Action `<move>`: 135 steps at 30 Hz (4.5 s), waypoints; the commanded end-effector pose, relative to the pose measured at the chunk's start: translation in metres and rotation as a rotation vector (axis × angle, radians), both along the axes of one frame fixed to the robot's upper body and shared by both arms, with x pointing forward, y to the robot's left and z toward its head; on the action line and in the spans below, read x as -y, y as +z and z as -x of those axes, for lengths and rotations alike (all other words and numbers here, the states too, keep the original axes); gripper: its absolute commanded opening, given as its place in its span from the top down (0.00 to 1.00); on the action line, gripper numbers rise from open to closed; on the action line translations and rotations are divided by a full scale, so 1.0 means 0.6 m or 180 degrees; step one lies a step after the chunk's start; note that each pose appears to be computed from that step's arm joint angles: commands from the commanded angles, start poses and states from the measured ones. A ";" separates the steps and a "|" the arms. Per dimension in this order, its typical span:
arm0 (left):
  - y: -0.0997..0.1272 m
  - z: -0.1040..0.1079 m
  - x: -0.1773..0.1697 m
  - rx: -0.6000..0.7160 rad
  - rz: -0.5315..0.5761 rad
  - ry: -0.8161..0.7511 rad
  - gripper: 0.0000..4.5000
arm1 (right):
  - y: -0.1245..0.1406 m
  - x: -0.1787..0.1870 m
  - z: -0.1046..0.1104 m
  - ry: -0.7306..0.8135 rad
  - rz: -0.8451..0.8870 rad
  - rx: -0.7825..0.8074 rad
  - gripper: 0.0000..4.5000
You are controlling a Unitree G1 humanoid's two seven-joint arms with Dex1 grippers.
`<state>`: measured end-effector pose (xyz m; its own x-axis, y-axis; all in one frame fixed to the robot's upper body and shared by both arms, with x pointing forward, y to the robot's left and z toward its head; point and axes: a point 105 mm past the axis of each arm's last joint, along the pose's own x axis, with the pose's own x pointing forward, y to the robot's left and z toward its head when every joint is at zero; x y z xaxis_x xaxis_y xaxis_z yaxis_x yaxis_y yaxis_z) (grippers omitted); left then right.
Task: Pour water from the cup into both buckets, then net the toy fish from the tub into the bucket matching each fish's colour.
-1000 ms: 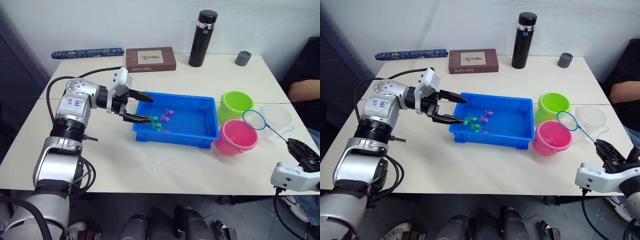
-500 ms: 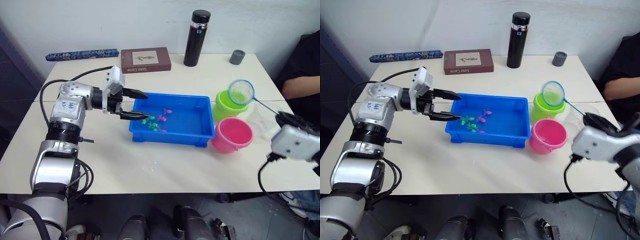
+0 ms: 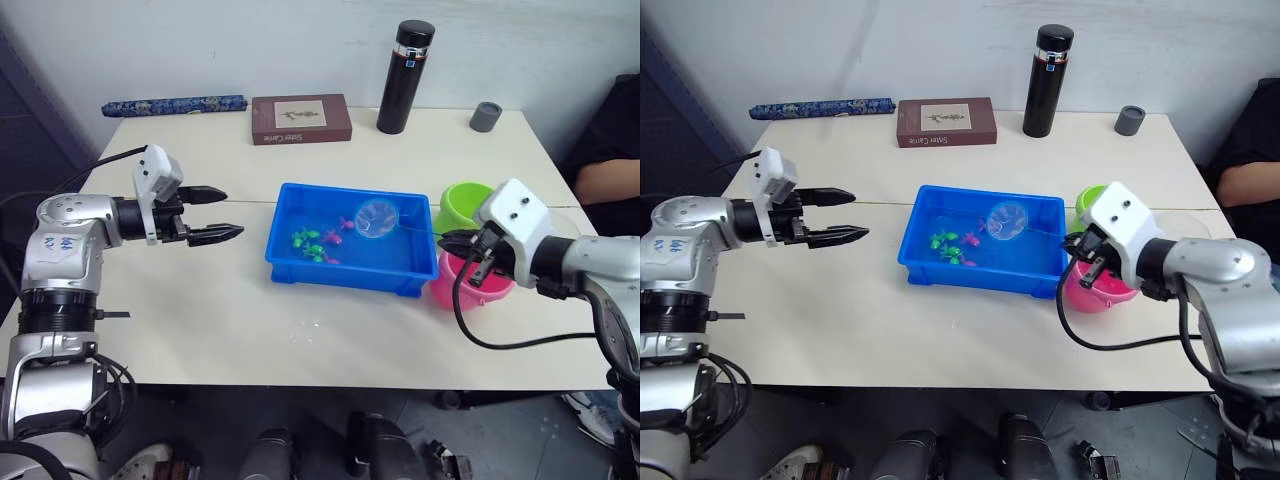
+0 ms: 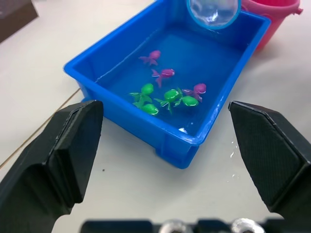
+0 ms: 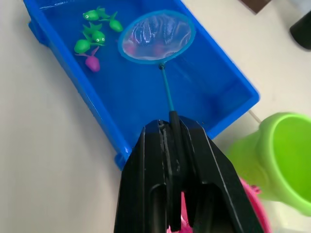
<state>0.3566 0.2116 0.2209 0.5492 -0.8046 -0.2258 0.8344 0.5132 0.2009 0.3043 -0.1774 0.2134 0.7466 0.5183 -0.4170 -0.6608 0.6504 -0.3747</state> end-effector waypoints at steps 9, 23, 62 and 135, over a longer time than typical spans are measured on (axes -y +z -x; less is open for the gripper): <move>0.022 0.038 -0.005 0.0165 0.0032 0.0196 0.01 | 0.006 0.000 -0.054 -0.0479 -0.0173 -0.0540 1.00; 0.019 0.045 -0.002 0.0180 0.0047 0.0240 0.01 | -0.006 0.009 -0.053 -0.0777 -0.0057 -0.1033 1.00; 0.013 0.031 -0.018 0.0154 -0.0282 0.0474 0.01 | -0.030 -0.048 -0.131 -0.0972 -0.0666 -0.0852 1.00; 0.021 -0.039 0.125 0.0303 -0.0145 -0.0938 0.01 | -0.011 0.237 0.132 -0.0702 0.2432 0.1235 1.00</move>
